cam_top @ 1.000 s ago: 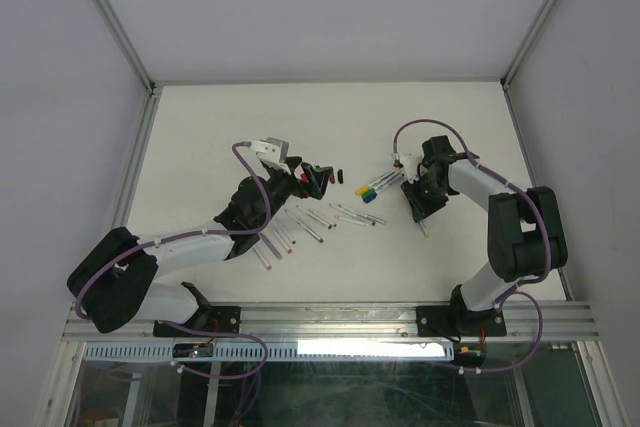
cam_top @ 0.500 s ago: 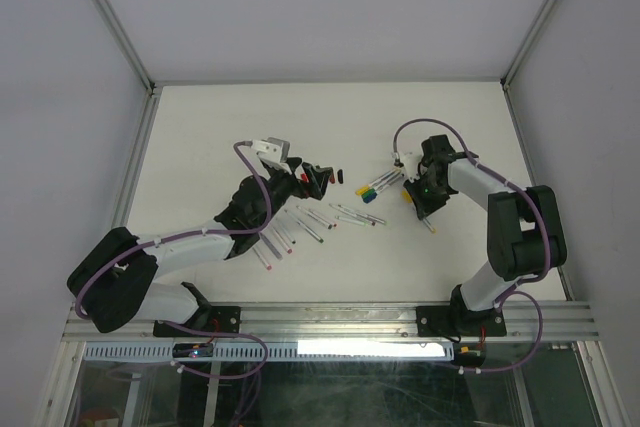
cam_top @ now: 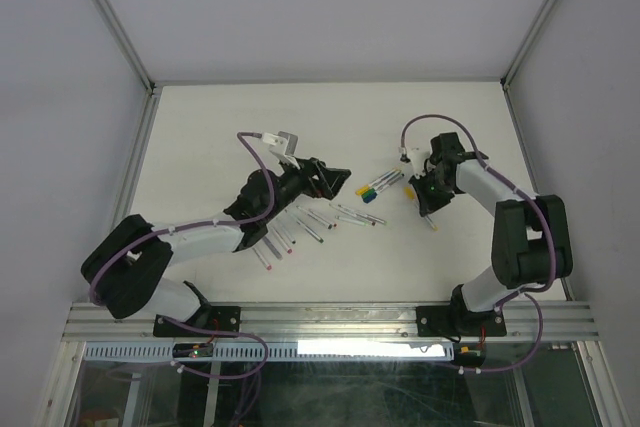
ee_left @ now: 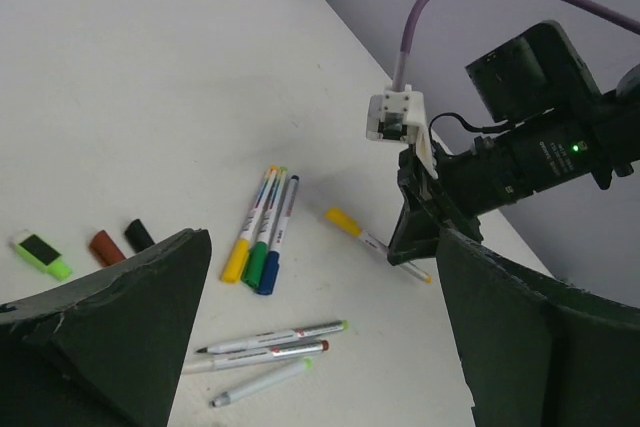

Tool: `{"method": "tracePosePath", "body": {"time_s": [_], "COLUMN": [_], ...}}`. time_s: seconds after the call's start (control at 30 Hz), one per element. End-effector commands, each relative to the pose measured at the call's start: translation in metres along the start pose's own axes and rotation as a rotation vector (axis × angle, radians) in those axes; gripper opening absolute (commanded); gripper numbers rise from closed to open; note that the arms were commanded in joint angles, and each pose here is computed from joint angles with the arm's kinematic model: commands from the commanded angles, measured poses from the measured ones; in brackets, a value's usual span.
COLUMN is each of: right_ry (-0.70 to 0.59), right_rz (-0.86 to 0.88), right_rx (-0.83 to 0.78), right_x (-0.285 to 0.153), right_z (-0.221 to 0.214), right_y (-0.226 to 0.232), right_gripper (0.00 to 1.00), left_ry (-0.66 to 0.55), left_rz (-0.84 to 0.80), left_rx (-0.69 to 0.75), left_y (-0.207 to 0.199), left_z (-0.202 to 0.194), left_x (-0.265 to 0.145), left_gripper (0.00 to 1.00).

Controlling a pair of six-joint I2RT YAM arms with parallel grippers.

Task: Open the pen caps
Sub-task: Pick up the pen from the center of the board.

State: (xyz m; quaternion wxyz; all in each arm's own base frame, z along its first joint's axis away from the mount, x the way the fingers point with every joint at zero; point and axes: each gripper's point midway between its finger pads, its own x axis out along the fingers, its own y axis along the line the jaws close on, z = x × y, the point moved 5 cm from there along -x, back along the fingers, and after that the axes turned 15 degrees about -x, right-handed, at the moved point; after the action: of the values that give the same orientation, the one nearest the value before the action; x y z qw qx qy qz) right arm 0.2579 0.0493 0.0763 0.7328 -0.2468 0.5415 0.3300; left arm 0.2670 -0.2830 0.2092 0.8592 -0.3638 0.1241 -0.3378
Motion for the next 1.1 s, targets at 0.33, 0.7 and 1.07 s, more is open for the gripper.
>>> {"method": "tracePosePath", "body": {"time_s": [0.33, 0.7, 1.07], "right_ry": [-0.441, -0.648, -0.662], "right_rz": [0.143, 0.304, 0.350], "right_rx": [-0.054, -0.115, -0.142], "right_x": [-0.062, -0.090, -0.091], "right_z": [0.052, 0.090, 0.092], "right_y": [0.019, 0.044, 0.055], "right_gripper": [0.00, 0.00, 0.00], "left_ry": [0.082, 0.115, 0.139], "left_rz": [-0.218, -0.273, -0.297], "left_rx": [-0.477, -0.596, -0.615], "left_y": [-0.023, -0.024, -0.026], "left_z": [-0.036, -0.054, -0.063], "left_x": [0.034, 0.056, 0.074], "left_gripper": [0.95, 0.87, 0.75]}}
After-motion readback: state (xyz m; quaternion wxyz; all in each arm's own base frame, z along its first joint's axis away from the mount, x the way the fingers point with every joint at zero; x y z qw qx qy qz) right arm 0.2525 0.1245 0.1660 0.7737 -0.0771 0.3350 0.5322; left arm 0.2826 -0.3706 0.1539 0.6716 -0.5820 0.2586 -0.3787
